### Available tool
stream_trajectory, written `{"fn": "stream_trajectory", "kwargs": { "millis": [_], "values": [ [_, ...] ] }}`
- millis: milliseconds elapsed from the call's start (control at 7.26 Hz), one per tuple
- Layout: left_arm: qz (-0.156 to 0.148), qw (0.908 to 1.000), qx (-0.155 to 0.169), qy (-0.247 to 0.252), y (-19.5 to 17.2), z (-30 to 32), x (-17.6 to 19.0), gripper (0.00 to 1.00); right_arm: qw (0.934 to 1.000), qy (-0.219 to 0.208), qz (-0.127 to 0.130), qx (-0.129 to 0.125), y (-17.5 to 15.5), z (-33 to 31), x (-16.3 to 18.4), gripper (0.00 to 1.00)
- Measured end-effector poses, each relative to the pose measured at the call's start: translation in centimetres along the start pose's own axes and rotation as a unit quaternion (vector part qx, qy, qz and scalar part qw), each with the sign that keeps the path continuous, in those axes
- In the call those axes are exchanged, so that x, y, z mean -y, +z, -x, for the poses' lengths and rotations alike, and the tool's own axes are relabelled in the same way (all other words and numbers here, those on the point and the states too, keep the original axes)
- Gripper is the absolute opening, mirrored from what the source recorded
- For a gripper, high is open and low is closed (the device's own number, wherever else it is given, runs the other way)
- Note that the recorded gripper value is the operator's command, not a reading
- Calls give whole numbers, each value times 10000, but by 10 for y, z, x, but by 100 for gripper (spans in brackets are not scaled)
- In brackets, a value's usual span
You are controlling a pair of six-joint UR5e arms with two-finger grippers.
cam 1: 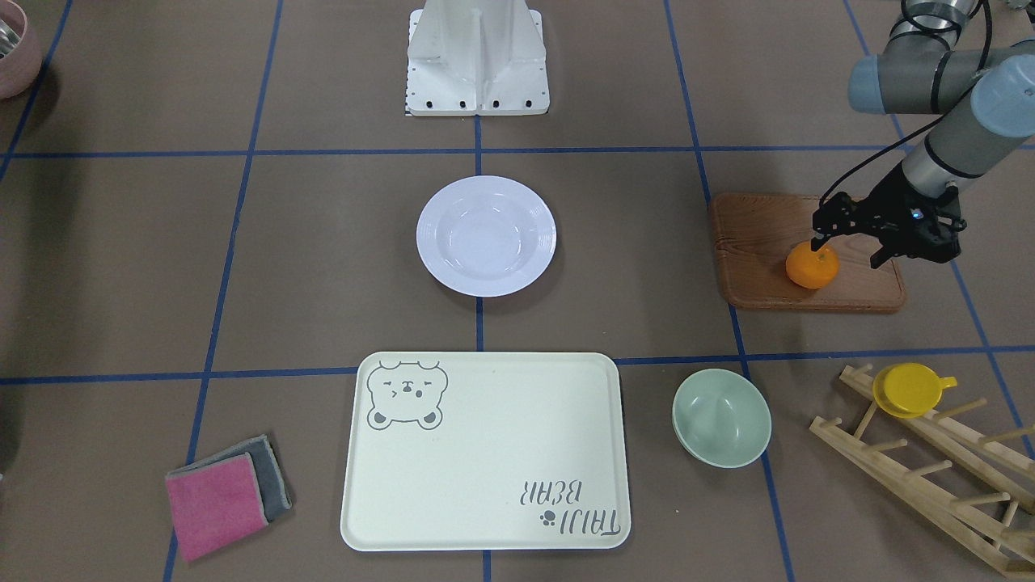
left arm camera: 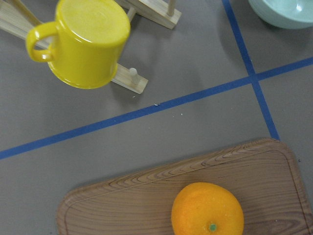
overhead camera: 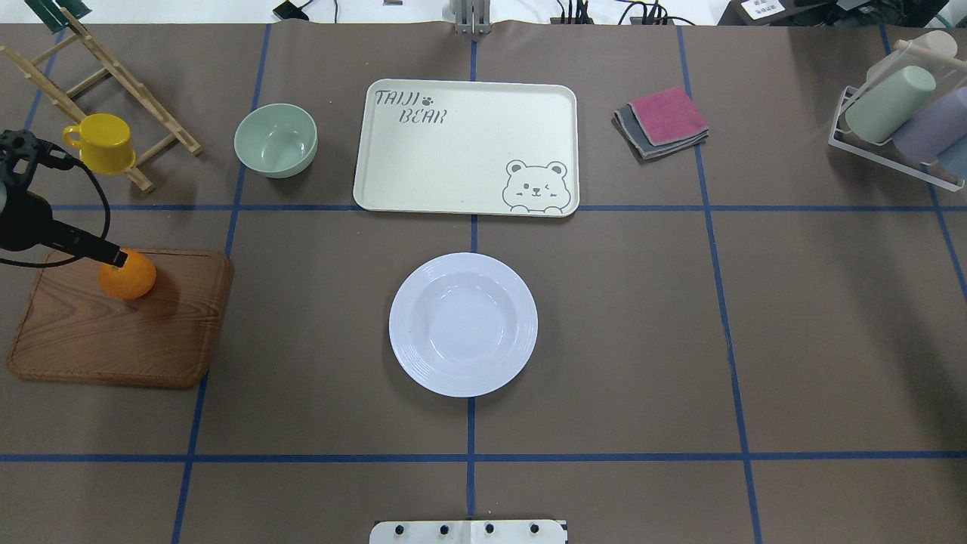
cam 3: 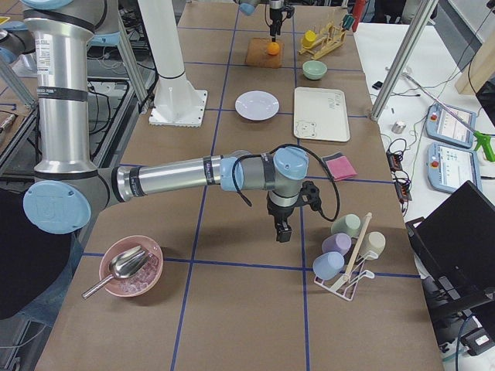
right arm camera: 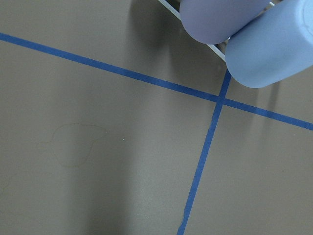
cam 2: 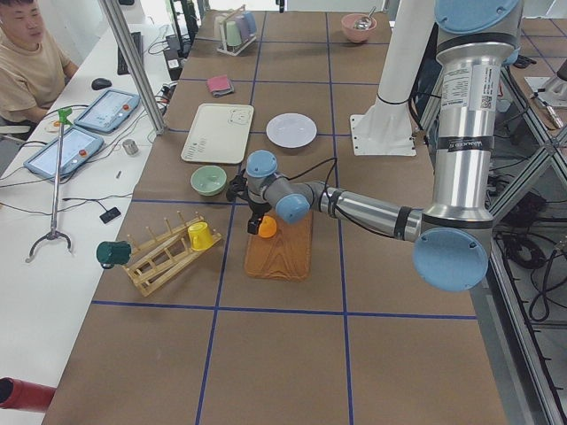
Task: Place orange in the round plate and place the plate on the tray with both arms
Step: 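Lower the left gripper onto the orange on the wooden board and grasp it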
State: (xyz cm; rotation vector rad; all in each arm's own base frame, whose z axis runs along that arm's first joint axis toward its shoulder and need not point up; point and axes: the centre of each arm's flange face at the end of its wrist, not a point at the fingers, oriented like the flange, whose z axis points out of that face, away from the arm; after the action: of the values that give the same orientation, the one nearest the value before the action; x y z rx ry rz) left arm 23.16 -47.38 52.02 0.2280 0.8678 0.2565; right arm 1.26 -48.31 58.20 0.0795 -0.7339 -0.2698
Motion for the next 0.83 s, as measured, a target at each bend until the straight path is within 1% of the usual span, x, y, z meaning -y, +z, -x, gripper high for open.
{"fn": "stream_trajectory", "kwargs": {
  "millis": [138, 413, 688, 826],
  "values": [
    [20, 10000, 51, -33, 12, -10, -1, 100, 10000, 1, 5, 0, 0, 0, 0, 100],
    [24, 9996, 282, -8, 36, -19, -1, 100, 10000, 5, 14, -3, 1, -1, 0, 100],
    [115, 9993, 367, 5, 52, -19, -2, 99, 10000, 10, 24, -2, 2, -2, 0, 100],
    [169, 9992, 370, 28, 59, -21, -4, 50, 10000, 10, 27, -3, 2, -2, 0, 100]
  ]
}}
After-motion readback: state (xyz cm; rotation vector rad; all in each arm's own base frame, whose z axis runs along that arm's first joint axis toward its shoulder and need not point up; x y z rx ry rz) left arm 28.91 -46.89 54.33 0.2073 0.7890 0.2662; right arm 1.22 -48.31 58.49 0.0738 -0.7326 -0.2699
